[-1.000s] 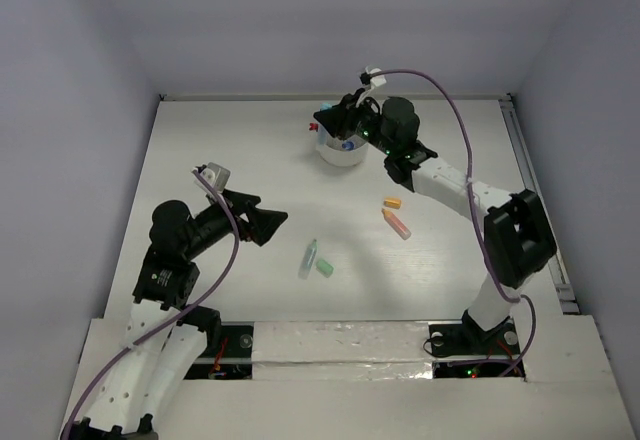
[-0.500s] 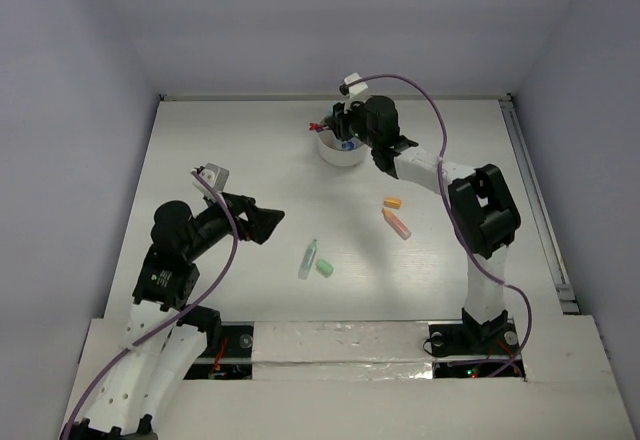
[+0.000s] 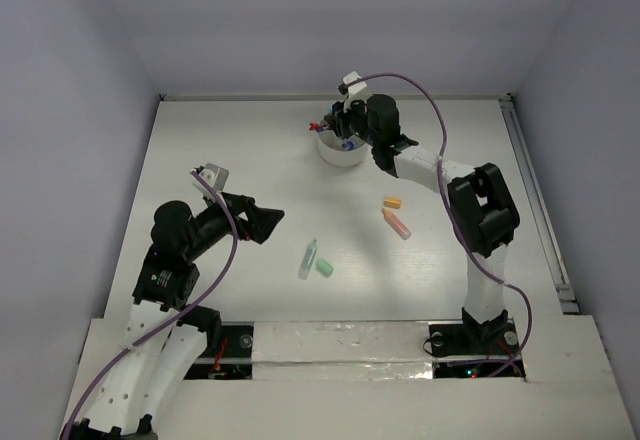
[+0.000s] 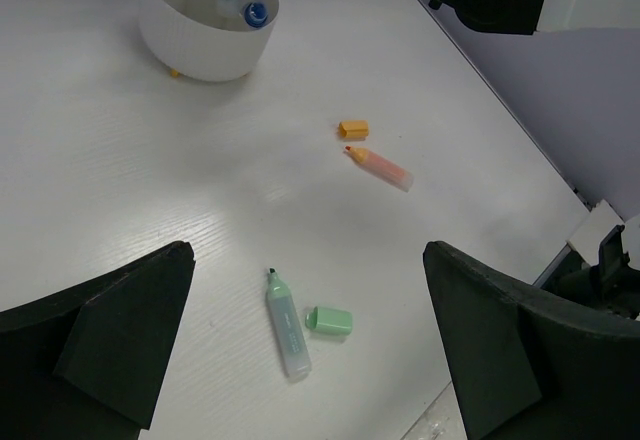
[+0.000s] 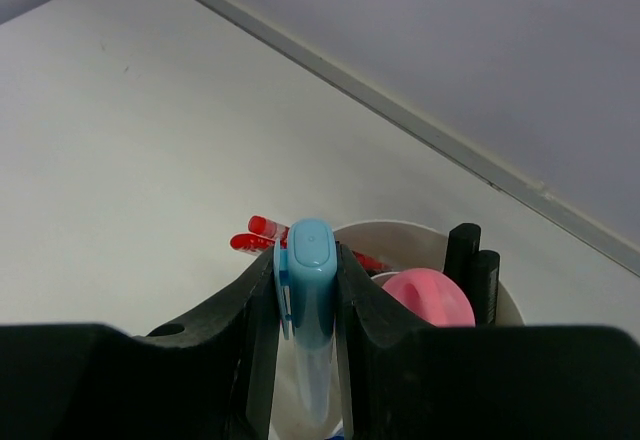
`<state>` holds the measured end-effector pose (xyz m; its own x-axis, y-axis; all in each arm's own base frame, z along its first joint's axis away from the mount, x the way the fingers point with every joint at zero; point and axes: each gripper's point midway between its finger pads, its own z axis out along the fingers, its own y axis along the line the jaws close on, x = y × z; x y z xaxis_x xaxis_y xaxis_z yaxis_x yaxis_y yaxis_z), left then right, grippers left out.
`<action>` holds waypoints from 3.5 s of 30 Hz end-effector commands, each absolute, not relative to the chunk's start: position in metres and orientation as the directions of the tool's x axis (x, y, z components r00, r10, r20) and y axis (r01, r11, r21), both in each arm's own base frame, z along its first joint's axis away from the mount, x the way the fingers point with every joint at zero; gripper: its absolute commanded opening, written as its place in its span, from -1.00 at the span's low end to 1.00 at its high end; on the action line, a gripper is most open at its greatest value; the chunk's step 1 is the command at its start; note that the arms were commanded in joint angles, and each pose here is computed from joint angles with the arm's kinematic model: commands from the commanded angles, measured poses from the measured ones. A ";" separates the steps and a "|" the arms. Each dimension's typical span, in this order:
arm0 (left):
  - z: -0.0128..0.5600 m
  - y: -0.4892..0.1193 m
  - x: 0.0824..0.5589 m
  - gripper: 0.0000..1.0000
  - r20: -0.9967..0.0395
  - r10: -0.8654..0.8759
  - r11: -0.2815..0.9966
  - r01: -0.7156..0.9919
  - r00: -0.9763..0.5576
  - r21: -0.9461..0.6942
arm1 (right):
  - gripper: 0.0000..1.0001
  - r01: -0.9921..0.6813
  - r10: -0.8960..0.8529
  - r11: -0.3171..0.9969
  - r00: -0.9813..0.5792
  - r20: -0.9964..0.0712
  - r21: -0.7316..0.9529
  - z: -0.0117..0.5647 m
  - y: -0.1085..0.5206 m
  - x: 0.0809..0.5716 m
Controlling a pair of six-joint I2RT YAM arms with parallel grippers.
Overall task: Sort the stationery into containers
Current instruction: Place the pen in the storage box, then pick up the pen from the center of the board.
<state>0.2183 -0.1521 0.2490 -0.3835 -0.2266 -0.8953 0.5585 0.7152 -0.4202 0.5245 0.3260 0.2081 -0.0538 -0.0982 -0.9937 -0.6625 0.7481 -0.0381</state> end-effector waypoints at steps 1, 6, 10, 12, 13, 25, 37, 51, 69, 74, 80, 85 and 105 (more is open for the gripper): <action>0.271 -0.154 0.218 0.98 -0.919 -0.232 0.705 0.596 -0.319 -0.384 | -0.83 -0.670 -0.070 0.740 0.003 -0.998 -0.055 0.216 0.329 0.528; 0.272 -0.153 0.217 0.98 -0.919 -0.235 0.705 0.596 -0.316 -0.385 | -0.22 -0.679 -0.057 0.733 0.002 -0.998 -0.044 0.218 0.329 0.524; 0.272 -0.153 0.217 0.98 -0.919 -0.235 0.705 0.596 -0.316 -0.385 | 0.18 -0.671 -0.045 0.741 0.004 -0.999 -0.036 0.224 0.327 0.523; 0.272 -0.153 0.217 0.98 -0.920 -0.235 0.707 0.595 -0.313 -0.383 | 0.25 -0.668 -0.036 0.743 0.012 -0.999 -0.034 0.232 0.326 0.522; 0.272 -0.153 0.217 0.98 -0.920 -0.236 0.706 0.595 -0.312 -0.384 | 0.31 -0.668 -0.033 0.743 0.011 -0.999 -0.032 0.233 0.326 0.521; 0.272 -0.148 0.220 0.98 -0.919 -0.248 0.725 0.571 -0.305 -0.385 | -0.78 -0.690 0.234 0.630 -0.268 -0.934 0.356 0.250 0.322 0.410; 0.282 -0.148 0.212 0.89 -0.927 -0.261 0.723 0.582 -0.269 -0.372 | -0.42 -0.626 -0.073 0.657 -0.608 -0.790 0.421 0.161 0.349 0.273; 0.293 -0.143 0.203 0.30 -0.930 -0.290 0.732 0.574 -0.225 -0.367 | 0.46 -0.534 -0.236 0.756 -0.762 -0.603 0.378 0.088 0.377 0.226; 0.300 -0.143 0.196 0.34 -0.933 -0.299 0.730 0.582 -0.198 -0.358 | 0.33 -0.549 -0.318 0.753 -0.787 -0.529 0.364 0.052 0.426 0.209; 0.301 -0.143 0.194 0.34 -0.934 -0.300 0.727 0.586 -0.197 -0.357 | 0.33 -0.577 -0.327 0.740 -0.758 -0.564 0.346 0.059 0.434 0.209; 0.302 -0.143 0.194 0.35 -0.934 -0.302 0.729 0.584 -0.192 -0.356 | 0.30 -0.563 -0.335 0.772 -0.755 -0.564 0.295 0.056 0.427 0.216; 0.302 -0.141 0.194 0.41 -0.933 -0.307 0.734 0.577 -0.189 -0.359 | 0.26 -0.557 -0.355 0.785 -0.764 -0.538 0.273 0.042 0.426 0.212; 0.299 -0.131 0.203 0.34 -0.927 -0.328 0.774 0.511 -0.183 -0.374 | -0.97 -0.529 -0.230 0.835 -0.586 -0.777 0.152 0.128 0.451 0.304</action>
